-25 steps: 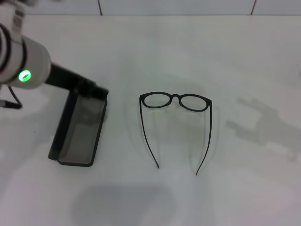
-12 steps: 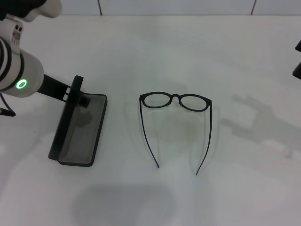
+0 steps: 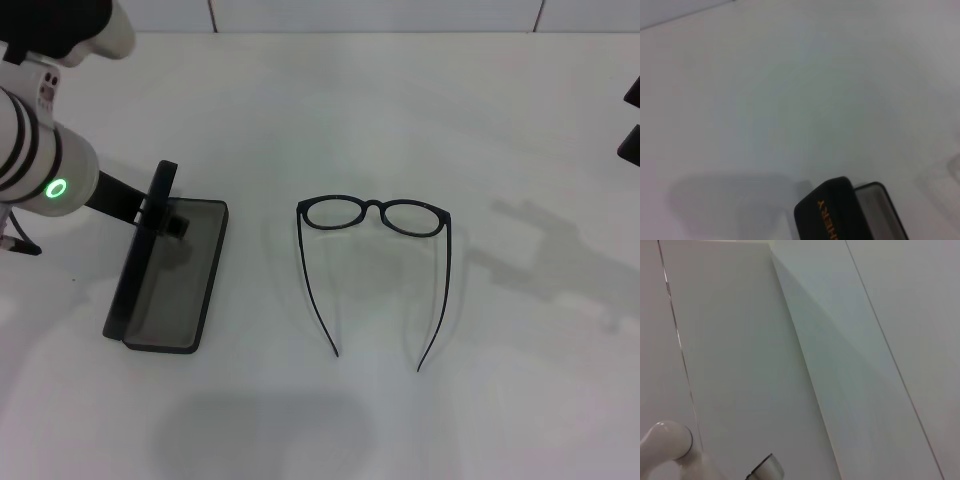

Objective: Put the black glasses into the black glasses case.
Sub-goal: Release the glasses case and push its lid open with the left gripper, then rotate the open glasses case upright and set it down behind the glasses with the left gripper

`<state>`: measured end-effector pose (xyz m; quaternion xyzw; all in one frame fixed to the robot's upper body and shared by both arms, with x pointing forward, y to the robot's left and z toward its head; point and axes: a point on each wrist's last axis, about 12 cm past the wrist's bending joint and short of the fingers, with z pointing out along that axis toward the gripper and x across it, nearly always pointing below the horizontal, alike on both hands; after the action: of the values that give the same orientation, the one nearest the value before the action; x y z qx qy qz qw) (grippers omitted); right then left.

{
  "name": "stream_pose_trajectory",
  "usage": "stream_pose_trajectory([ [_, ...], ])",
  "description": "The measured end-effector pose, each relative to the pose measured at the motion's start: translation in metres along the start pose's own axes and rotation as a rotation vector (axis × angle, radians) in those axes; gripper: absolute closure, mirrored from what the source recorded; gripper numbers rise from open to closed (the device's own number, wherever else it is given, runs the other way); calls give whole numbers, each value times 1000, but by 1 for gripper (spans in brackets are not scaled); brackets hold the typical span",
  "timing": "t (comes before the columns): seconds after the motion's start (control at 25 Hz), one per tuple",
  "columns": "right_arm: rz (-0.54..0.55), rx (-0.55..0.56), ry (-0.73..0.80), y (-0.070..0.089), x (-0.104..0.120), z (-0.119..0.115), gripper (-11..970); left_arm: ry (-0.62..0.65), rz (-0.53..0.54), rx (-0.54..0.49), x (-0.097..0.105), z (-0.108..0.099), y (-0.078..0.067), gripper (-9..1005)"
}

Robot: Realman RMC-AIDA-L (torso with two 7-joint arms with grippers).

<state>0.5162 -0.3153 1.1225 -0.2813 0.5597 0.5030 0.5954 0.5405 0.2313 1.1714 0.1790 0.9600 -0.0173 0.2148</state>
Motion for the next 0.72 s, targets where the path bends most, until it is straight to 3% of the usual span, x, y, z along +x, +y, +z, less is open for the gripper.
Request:
stream_pose_trajectory([
  [0.2,2,2,-3,1,2,0,103,39,1,-3,2,9,4,401],
  [0.4,4,4,-4,2,3,-1,103,37,6,-10,4,11,6,612],
  [0.72,7,6,-5,3,4,-1,103,12,51,-11,0,9,5,777],
])
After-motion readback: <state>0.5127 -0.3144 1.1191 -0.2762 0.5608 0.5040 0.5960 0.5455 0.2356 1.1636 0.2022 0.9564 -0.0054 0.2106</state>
